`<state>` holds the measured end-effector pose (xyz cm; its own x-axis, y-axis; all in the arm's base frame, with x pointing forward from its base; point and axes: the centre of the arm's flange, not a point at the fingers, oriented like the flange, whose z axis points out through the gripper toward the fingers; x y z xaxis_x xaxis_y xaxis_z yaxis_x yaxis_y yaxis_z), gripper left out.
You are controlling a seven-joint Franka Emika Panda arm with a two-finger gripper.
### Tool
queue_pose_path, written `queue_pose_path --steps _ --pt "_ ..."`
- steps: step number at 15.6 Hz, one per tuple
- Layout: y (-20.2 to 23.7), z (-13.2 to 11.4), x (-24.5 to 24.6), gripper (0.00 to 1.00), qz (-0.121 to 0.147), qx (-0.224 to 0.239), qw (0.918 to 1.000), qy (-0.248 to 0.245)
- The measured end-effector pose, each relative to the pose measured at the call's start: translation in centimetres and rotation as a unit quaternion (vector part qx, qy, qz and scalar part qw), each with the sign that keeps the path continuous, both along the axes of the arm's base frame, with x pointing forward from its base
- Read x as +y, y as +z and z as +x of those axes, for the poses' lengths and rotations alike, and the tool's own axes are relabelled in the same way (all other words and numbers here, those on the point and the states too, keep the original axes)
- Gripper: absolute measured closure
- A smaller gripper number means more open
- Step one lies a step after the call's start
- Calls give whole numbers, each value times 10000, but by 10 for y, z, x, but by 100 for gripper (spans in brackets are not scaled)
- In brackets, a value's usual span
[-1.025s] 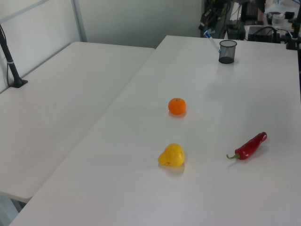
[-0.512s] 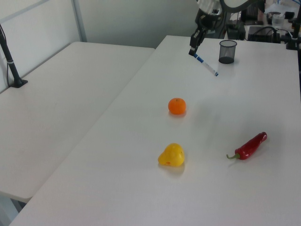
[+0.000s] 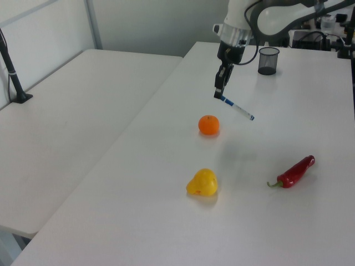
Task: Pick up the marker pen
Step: 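Carry the marker over the table beside the orange and lower it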
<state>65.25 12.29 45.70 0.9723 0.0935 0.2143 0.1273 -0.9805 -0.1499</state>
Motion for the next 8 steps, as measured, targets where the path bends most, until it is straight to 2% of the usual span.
queue_pose_path --steps 3,8 --pt "-29 -1 31 84 26 193 9996 192" --pt "-74 9 65 84 116 6 9993 354"
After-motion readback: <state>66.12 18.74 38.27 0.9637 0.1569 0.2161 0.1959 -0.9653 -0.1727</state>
